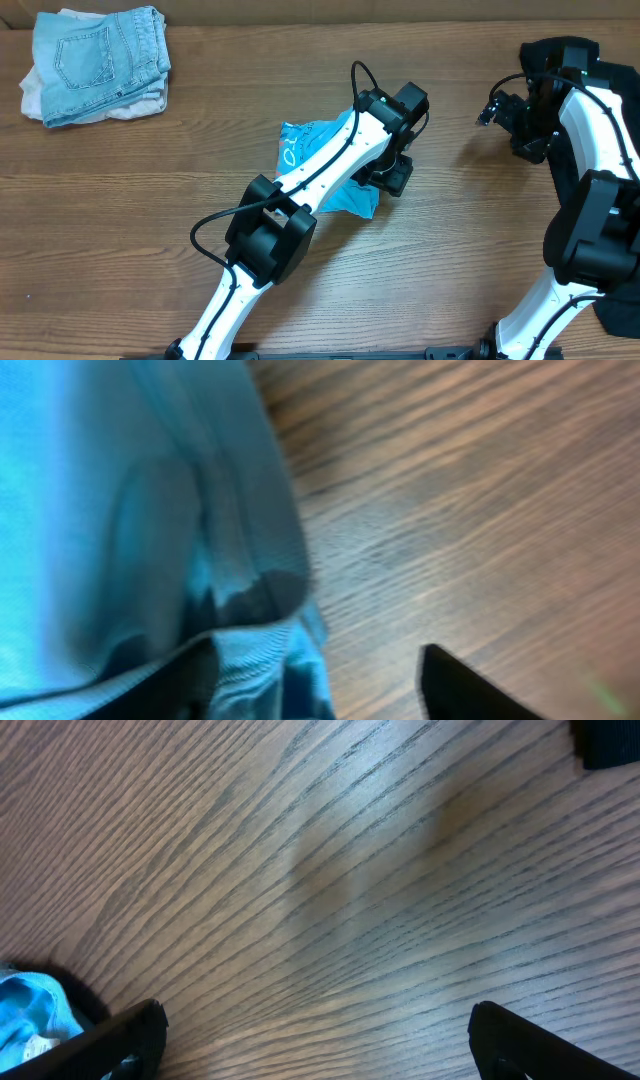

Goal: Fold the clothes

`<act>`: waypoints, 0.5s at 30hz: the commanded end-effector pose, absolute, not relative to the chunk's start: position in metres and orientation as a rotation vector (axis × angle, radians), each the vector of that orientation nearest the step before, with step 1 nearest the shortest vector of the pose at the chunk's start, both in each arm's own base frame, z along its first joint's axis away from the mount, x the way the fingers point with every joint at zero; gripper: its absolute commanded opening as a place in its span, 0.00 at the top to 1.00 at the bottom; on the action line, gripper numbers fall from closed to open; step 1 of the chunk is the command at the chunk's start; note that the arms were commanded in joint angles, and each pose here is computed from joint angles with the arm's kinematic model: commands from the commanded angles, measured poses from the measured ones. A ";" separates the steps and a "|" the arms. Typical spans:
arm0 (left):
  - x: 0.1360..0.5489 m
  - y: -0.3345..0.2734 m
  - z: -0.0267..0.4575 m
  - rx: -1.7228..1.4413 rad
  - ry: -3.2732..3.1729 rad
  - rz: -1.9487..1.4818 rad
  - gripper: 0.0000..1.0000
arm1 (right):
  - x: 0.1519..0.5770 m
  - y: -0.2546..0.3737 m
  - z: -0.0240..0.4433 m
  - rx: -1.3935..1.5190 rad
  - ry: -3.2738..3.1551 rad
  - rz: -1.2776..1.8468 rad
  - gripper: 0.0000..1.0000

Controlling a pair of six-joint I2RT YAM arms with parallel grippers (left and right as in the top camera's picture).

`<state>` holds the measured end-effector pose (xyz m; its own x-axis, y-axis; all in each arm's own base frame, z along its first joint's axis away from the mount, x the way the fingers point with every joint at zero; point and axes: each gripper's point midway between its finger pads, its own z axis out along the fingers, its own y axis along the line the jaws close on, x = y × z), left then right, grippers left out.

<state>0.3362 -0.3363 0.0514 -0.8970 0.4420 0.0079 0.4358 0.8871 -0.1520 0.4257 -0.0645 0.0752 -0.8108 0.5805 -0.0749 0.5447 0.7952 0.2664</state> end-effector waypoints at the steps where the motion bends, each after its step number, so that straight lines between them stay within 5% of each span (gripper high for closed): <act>1: 0.344 -0.323 0.043 -0.723 -3.044 0.085 0.27 | 0.433 -0.065 0.093 0.874 2.782 0.353 0.00; 6: 0.345 -0.315 0.036 -0.736 -3.044 0.018 0.29 | 0.433 -0.065 0.093 0.874 2.782 0.353 0.00; 15: 0.344 -0.317 0.037 -0.747 -3.046 0.021 0.96 | 0.433 -0.065 0.093 0.874 2.782 0.353 0.00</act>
<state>0.3471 -0.3180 0.0414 -0.8922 0.4516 -0.0096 0.4516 0.8917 -0.0304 0.4257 -0.0645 0.0752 -0.8108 0.5805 -0.0745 0.5448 0.7952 0.2663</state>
